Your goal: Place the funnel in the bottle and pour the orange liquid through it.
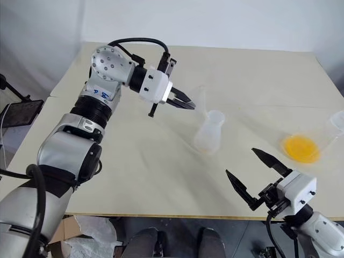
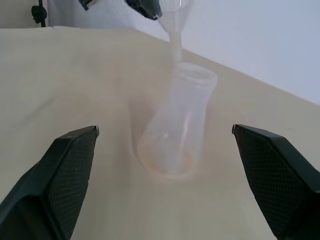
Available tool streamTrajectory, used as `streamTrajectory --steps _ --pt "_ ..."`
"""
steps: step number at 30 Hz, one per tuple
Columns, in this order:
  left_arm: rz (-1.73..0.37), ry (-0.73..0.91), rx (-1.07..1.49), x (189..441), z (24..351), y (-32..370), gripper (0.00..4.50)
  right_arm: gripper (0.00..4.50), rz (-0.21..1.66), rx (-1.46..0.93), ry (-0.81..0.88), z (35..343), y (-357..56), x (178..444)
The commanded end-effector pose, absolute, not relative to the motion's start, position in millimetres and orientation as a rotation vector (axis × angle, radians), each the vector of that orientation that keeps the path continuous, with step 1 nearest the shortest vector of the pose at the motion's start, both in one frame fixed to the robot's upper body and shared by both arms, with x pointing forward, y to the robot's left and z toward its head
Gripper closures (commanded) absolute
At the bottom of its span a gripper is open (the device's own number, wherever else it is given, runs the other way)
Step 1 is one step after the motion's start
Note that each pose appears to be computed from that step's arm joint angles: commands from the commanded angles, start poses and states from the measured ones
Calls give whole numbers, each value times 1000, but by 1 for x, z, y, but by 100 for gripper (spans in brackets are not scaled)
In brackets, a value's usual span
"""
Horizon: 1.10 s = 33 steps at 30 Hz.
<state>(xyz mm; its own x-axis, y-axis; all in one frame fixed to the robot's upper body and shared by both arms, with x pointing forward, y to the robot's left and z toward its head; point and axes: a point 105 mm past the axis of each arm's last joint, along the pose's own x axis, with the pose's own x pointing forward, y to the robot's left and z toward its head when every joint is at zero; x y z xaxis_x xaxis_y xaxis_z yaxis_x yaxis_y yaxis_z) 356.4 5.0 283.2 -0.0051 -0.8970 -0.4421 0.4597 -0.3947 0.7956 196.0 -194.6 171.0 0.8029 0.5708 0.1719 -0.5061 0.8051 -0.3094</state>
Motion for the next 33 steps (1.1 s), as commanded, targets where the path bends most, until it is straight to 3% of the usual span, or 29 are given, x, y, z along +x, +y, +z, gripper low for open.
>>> streamTrajectory --steps 1,16,20,23,31,33 --pt "-1589 -603 1256 353 300 -11 446 0 581 -268 -310 179 -188 192" --pt "-1656 -613 1342 345 284 -37 446 0 553 -262 -331 178 -185 193" --pt "-1717 -617 1174 337 293 -44 352 0 546 -265 -334 179 -184 194" --pt "-1748 -599 1049 336 297 -43 254 0 538 -269 -330 177 -186 194" --pt "-1686 -427 781 358 273 -8 3 0 501 -287 -340 180 -195 195" --pt "-1621 -414 650 366 272 9 3 0 441 -275 -363 184 -205 194"
